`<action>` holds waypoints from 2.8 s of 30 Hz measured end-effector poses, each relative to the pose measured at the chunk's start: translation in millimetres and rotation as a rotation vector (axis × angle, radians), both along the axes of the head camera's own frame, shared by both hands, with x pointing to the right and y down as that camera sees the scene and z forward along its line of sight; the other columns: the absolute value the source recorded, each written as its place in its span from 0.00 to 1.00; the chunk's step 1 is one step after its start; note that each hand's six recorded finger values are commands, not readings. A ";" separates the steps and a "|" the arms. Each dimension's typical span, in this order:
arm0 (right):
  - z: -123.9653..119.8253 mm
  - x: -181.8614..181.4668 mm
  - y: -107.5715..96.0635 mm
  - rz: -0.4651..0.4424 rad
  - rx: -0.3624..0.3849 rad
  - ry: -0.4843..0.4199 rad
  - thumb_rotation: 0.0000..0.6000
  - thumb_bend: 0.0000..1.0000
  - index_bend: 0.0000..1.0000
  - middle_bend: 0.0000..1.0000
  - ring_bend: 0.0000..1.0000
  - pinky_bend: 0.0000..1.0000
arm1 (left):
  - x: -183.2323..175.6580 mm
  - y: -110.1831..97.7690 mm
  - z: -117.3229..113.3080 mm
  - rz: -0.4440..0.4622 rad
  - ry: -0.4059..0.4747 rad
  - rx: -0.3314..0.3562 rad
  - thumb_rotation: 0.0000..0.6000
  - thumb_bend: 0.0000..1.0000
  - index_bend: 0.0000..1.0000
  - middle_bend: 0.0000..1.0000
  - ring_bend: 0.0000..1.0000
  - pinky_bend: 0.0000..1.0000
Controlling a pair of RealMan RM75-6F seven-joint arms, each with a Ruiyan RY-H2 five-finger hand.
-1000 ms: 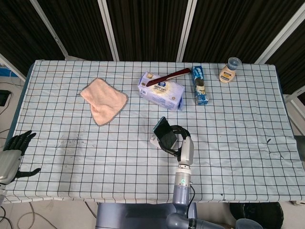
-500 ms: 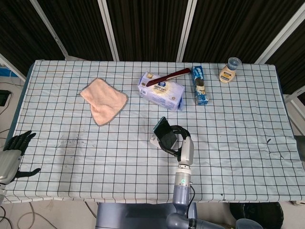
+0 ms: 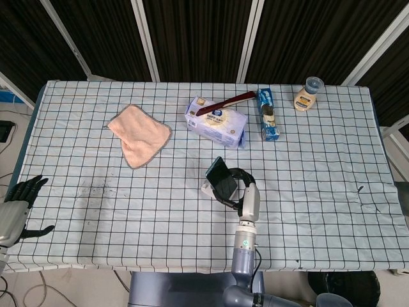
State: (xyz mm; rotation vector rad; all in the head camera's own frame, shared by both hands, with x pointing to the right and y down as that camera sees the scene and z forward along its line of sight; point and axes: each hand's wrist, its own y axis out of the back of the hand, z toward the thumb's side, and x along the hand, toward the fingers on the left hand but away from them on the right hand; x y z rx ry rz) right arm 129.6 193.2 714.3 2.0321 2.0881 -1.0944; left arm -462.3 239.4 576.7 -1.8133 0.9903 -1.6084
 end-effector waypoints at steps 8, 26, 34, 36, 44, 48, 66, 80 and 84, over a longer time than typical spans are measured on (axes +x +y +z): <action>0.0 0.1 0.4 -0.004 0.000 0.000 1.00 0.42 0.78 0.68 0.33 0.15 | -0.1 -0.1 0.0 -0.001 0.000 0.000 1.00 0.00 0.00 0.00 0.00 0.00; -26.7 31.1 -23.1 0.026 0.087 0.014 1.00 0.42 0.78 0.68 0.33 0.15 | 0.8 1.2 0.5 0.009 -0.010 0.004 1.00 0.00 0.00 0.00 0.00 0.00; -35.8 52.1 -30.1 0.029 0.108 0.036 1.00 0.42 0.78 0.68 0.33 0.15 | 0.4 1.3 0.3 0.008 -0.017 0.013 1.00 0.00 0.00 0.00 0.00 0.00; -40.0 59.2 -34.2 0.028 0.122 0.049 1.00 0.42 0.78 0.68 0.33 0.15 | 0.5 1.5 0.4 0.009 -0.019 0.014 1.00 0.00 0.00 0.00 0.00 0.00; -64.9 107.4 -52.8 0.025 0.178 0.123 1.00 0.42 0.78 0.68 0.33 0.15 | 1.2 2.6 1.5 0.011 -0.026 0.014 1.00 0.00 0.00 0.00 0.00 0.00; -79.4 141.9 -56.7 0.008 0.184 0.186 1.00 0.42 0.78 0.68 0.33 0.15 | 1.9 2.7 1.3 0.015 -0.031 0.023 1.00 0.00 0.00 0.00 0.00 0.00; -133.9 251.5 -12.2 -0.179 0.120 0.377 1.00 0.42 0.78 0.69 0.33 0.15 | 7.4 6.1 2.9 0.035 -0.070 0.064 1.00 0.00 0.00 0.00 0.00 0.00; -123.6 261.6 -8.7 -0.268 0.084 0.473 1.00 0.42 0.78 0.69 0.33 0.15 | 7.8 12.8 1.7 0.026 -0.063 0.051 1.00 0.00 0.00 0.00 0.00 0.00; -114.2 262.9 -5.0 -0.329 0.022 0.554 1.00 0.42 0.78 0.68 0.33 0.15 | 7.3 13.6 2.4 0.030 -0.064 0.039 1.00 0.00 0.00 0.00 0.00 0.00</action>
